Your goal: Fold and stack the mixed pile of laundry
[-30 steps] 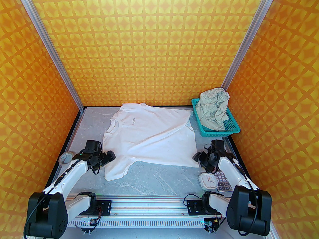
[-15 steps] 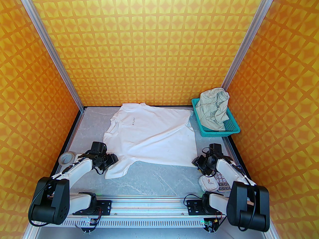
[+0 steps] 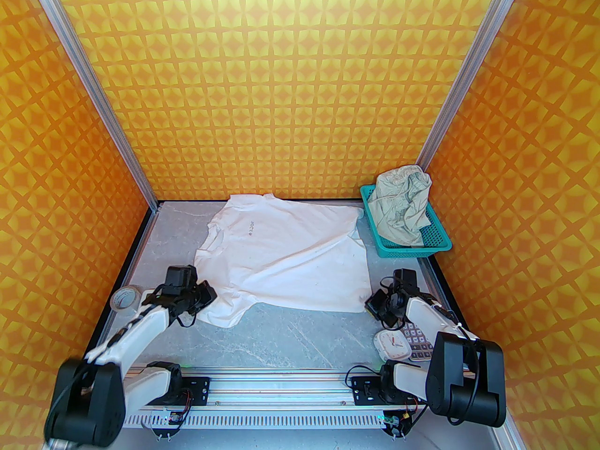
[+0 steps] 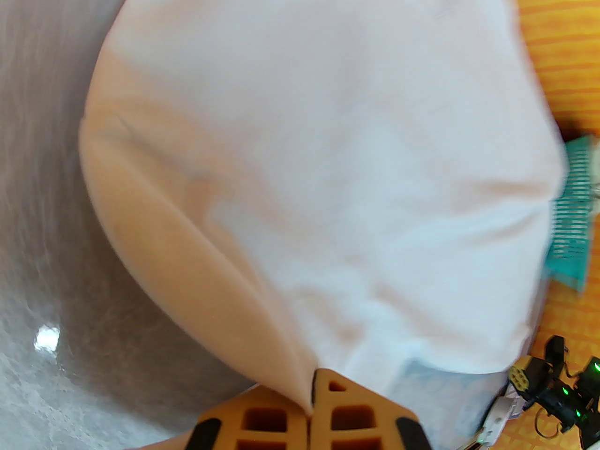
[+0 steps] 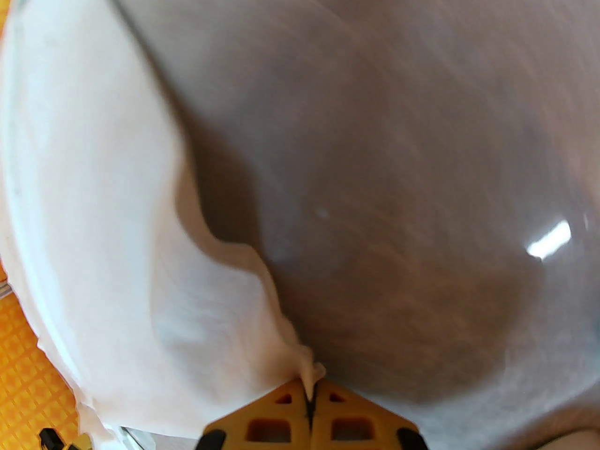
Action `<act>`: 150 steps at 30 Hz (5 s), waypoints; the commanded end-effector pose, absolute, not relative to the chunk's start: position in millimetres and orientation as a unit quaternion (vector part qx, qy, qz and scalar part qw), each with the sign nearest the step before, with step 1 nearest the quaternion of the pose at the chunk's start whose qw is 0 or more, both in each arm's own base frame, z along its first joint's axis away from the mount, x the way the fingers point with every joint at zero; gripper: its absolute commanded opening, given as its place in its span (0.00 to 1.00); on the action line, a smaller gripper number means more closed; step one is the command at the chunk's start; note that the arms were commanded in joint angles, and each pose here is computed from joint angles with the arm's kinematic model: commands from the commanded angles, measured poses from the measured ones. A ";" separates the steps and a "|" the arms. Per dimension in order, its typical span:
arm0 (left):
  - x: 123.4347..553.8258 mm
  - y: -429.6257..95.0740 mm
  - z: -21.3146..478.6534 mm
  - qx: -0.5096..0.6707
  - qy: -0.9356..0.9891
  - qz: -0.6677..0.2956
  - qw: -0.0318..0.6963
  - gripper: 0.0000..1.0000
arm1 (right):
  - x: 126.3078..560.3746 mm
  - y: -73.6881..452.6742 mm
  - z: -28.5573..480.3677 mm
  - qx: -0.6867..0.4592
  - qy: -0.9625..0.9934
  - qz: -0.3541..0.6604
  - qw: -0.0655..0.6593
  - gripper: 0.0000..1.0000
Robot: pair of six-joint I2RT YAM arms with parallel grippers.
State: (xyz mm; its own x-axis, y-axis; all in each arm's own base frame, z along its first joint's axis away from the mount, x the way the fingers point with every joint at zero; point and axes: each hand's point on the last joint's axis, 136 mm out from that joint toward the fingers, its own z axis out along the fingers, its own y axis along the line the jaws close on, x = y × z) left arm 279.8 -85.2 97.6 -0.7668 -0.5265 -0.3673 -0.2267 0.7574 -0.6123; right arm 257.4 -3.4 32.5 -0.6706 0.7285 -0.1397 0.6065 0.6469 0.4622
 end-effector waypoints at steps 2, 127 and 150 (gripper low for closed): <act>291.8 -93.7 154.2 -0.143 0.877 -0.303 0.345 0.00 | 303.0 -10.8 101.5 0.332 0.869 0.220 0.294 0.00; 557.9 -112.1 83.1 -0.106 0.908 -0.289 0.284 0.36 | 282.1 39.5 80.4 0.175 0.967 0.081 0.166 0.39; 632.2 -91.3 66.8 -0.133 0.897 -0.306 0.291 0.34 | 429.0 64.9 48.4 0.140 0.973 0.101 0.152 0.41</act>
